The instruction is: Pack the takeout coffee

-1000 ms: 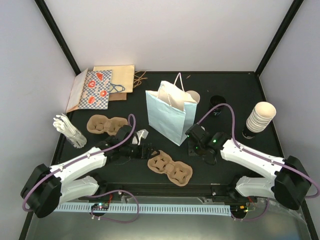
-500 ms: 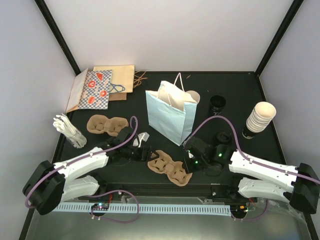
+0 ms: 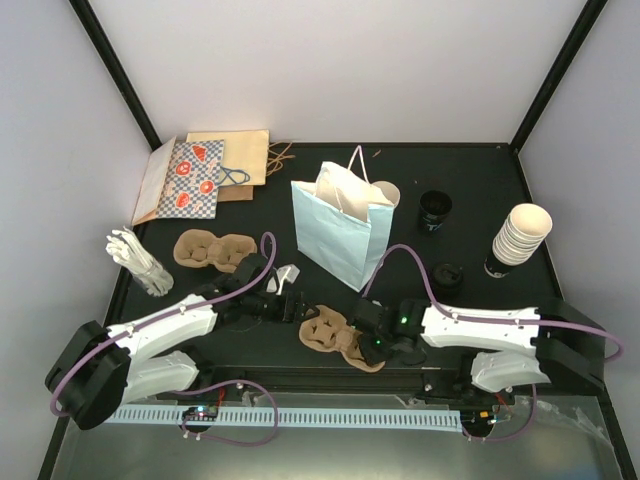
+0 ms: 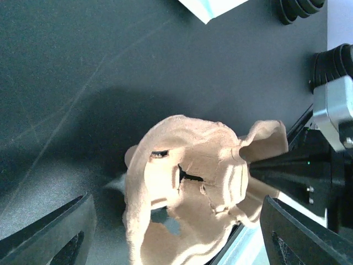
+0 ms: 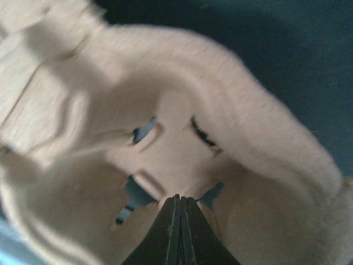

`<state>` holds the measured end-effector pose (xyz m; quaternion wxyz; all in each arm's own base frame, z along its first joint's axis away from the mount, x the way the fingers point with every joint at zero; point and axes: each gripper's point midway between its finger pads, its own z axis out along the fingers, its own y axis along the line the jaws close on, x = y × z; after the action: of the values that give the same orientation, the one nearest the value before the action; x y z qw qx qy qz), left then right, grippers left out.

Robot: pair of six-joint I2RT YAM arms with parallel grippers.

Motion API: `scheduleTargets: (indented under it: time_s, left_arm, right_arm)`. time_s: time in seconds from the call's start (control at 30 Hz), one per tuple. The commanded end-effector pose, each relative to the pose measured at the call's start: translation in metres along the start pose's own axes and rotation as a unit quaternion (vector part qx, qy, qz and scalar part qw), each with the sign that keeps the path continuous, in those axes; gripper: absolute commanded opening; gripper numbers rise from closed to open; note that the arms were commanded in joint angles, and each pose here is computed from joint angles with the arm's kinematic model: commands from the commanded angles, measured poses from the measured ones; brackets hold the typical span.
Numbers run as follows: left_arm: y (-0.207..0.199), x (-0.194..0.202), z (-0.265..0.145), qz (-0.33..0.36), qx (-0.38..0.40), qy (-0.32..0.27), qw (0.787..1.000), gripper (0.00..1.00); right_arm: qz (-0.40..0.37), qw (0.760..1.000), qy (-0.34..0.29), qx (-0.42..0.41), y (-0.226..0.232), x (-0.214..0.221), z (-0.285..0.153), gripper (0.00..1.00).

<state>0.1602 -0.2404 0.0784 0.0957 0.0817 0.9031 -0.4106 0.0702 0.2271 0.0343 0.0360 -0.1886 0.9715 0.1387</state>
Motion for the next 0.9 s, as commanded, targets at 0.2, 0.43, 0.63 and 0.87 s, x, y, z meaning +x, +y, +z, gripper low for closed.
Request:
scheduleTargets:
  time_s: [0.2,0.43,0.63,0.87]
  left_arm:
    - [-0.005,-0.004,-0.002,0.009,0.013,-0.007,1.000,0.84]
    - [-0.006,-0.001,0.000,0.004,0.024,-0.002,1.000,0.84]
    - [-0.007,0.006,0.004,-0.004,0.042,0.002,0.999,0.84]
    - [-0.016,0.017,0.013,-0.008,0.074,0.016,0.997,0.82]
  right_arm:
    - [0.042,0.974,-0.087,0.204,-0.073,-0.051,-0.022,0.01]
    - [0.073,0.966,-0.111,0.223,-0.102,-0.085,-0.033,0.04]
    - [0.048,0.974,-0.112,0.192,-0.089,-0.098,-0.039,0.14]
    - [0.034,0.987,-0.116,0.107,-0.064,-0.083,-0.050,0.38]
